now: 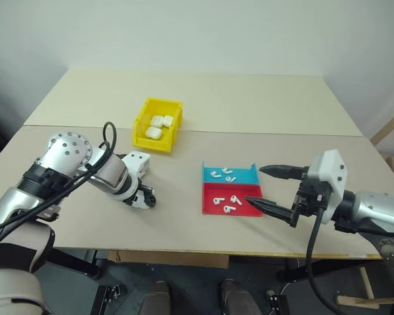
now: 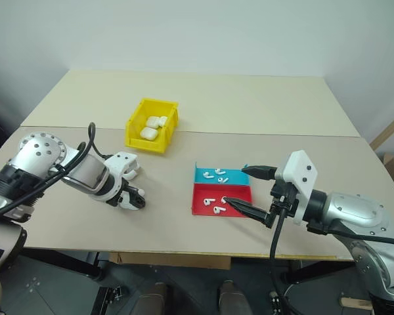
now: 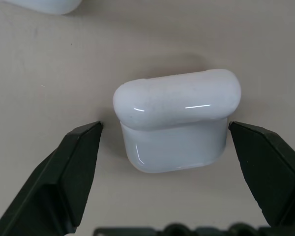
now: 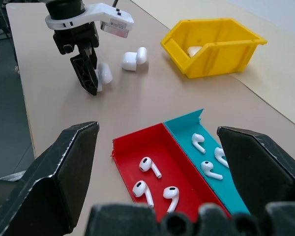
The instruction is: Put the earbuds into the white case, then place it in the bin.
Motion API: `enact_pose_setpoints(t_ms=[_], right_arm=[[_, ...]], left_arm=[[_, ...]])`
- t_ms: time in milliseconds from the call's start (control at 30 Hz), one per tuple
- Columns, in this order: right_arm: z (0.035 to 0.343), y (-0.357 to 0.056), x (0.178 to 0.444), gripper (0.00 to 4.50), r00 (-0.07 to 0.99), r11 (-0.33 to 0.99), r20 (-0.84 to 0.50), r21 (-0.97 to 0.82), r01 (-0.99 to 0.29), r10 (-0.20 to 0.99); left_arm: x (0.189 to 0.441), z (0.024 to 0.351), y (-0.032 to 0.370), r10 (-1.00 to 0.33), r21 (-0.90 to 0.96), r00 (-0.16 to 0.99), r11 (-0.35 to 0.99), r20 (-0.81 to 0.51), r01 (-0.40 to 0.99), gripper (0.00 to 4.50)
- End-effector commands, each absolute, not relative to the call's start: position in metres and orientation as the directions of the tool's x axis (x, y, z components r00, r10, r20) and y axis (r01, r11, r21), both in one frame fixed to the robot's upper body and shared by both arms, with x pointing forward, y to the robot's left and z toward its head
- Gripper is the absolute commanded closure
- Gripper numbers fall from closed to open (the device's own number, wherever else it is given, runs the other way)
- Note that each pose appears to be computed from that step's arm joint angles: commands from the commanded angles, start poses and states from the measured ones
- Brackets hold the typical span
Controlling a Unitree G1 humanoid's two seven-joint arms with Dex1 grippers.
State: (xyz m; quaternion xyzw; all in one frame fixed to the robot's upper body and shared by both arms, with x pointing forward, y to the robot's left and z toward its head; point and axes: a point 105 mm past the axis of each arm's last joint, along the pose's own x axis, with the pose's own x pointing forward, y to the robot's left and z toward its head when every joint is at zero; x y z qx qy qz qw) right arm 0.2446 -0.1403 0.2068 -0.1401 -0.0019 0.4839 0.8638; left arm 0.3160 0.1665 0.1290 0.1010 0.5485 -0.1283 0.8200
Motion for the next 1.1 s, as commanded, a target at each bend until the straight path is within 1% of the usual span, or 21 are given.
enact_pose_setpoints(t_ms=[33, 133, 167, 300, 400, 467, 533, 567, 600, 667, 700, 767, 800, 833, 900, 933, 967, 1000, 1033, 1100], right_arm=[[0.217, -0.137, 0.24, 0.0, 0.53, 0.485, -0.096, -0.292, -0.824, 0.843], [0.216, -0.137, 0.24, 0.0, 0.529, 0.484, -0.094, -0.291, -0.825, 0.844], [0.216, -0.137, 0.24, 0.0, 0.528, 0.484, -0.093, -0.291, -0.825, 0.844], [0.216, -0.137, 0.241, 0.0, 0.527, 0.484, -0.09, -0.288, -0.826, 0.845], [0.215, -0.139, 0.243, 0.0, 0.525, 0.484, -0.089, -0.283, -0.828, 0.846], [0.215, -0.141, 0.245, 0.0, 0.523, 0.483, -0.089, -0.279, -0.83, 0.847], [0.215, -0.142, 0.249, 0.0, 0.515, 0.479, -0.084, -0.269, -0.836, 0.853], [0.215, -0.141, 0.251, 0.0, 0.513, 0.477, -0.082, -0.267, -0.838, 0.855], [0.216, -0.141, 0.253, 0.0, 0.509, 0.474, -0.08, -0.266, -0.84, 0.857], [0.217, -0.14, 0.256, 0.0, 0.493, 0.459, -0.077, -0.261, -0.849, 0.867], [0.217, -0.14, 0.257, 0.0, 0.488, 0.455, -0.076, -0.26, -0.851, 0.869], [0.219, -0.14, 0.26, 0.0, 0.474, 0.438, -0.092, -0.261, -0.86, 0.876], [0.219, -0.14, 0.261, 0.0, 0.464, 0.425, -0.105, -0.262, -0.866, 0.88], [0.221, -0.138, 0.264, 0.0, 0.462, 0.413, -0.145, -0.274, -0.868, 0.875], [0.223, -0.137, 0.271, 0.0, 0.469, 0.405, -0.197, -0.293, -0.866, 0.861], [0.226, -0.135, 0.276, 0.0, 0.476, 0.401, -0.244, -0.299, -0.866, 0.845], [0.229, -0.134, 0.28, 0.0, 0.485, 0.402, -0.288, -0.302, -0.865, 0.826], [0.23, -0.132, 0.283, 0.0, 0.478, 0.391, -0.34, -0.294, -0.872, 0.81], [0.232, -0.13, 0.284, 0.0, 0.463, 0.377, -0.388, -0.279, -0.883, 0.797], [0.233, -0.129, 0.285, 0.0, 0.442, 0.361, -0.447, -0.257, -0.896, 0.778]], left_arm=[[0.319, 0.139, 0.158, -0.13, 0.016, 0.408, 0.942, -0.904, 0.336, 0.63], [0.321, 0.142, 0.159, -0.127, 0.021, 0.43, 0.946, -0.894, 0.324, 1.59], [0.321, 0.144, 0.161, -0.123, 0.027, 0.438, 0.947, -0.89, 0.32, 1.66], [0.32, 0.154, 0.169, -0.116, 0.045, 0.479, 0.949, -0.87, 0.311, 1.66], [0.318, 0.17, 0.183, -0.095, 0.075, 0.532, 0.954, -0.841, 0.289, 1.66], [0.315, 0.189, 0.186, -0.162, 0.029, 0.562, 0.948, -0.811, 0.316, 1.66], [0.302, 0.209, 0.184, -0.227, 0.034, 0.597, 0.919, -0.769, 0.393, 1.66], [0.297, 0.217, 0.181, -0.292, -0.009, 0.593, 0.902, -0.75, 0.432, 1.66], [0.292, 0.228, 0.175, -0.342, -0.016, 0.623, 0.884, -0.703, 0.468, 1.66], [0.286, 0.249, 0.158, -0.456, -0.027, 0.694, 0.845, -0.558, 0.533, 1.66], [0.284, 0.254, 0.154, -0.482, -0.024, 0.711, 0.835, -0.512, 0.549, 1.66], [0.282, 0.262, 0.142, -0.557, 0.028, 0.746, 0.794, -0.366, 0.607, 1.66], [0.281, 0.267, 0.138, -0.592, 0.067, 0.759, 0.775, -0.271, 0.628, 1.66], [0.281, 0.27, 0.133, -0.644, 0.074, 0.745, 0.746, -0.176, 0.662, 1.66], [0.281, 0.269, 0.129, -0.709, 0.095, 0.702, 0.696, -0.064, 0.712, 1.66], [0.279, 0.27, 0.125, -0.772, 0.084, 0.635, 0.633, -0.003, 0.77, 1.66], [0.277, 0.271, 0.121, -0.814, 0.116, 0.577, 0.58, 0.063, 0.806, 1.66], [0.275, 0.272, 0.119, -0.845, 0.166, 0.523, 0.534, 0.107, 0.829, 1.66], [0.273, 0.269, 0.116, -0.875, 0.183, 0.469, 0.483, 0.117, 0.856, 1.66], [0.272, 0.265, 0.113, -0.907, 0.205, 0.399, 0.419, 0.134, 0.884, 1.66]])
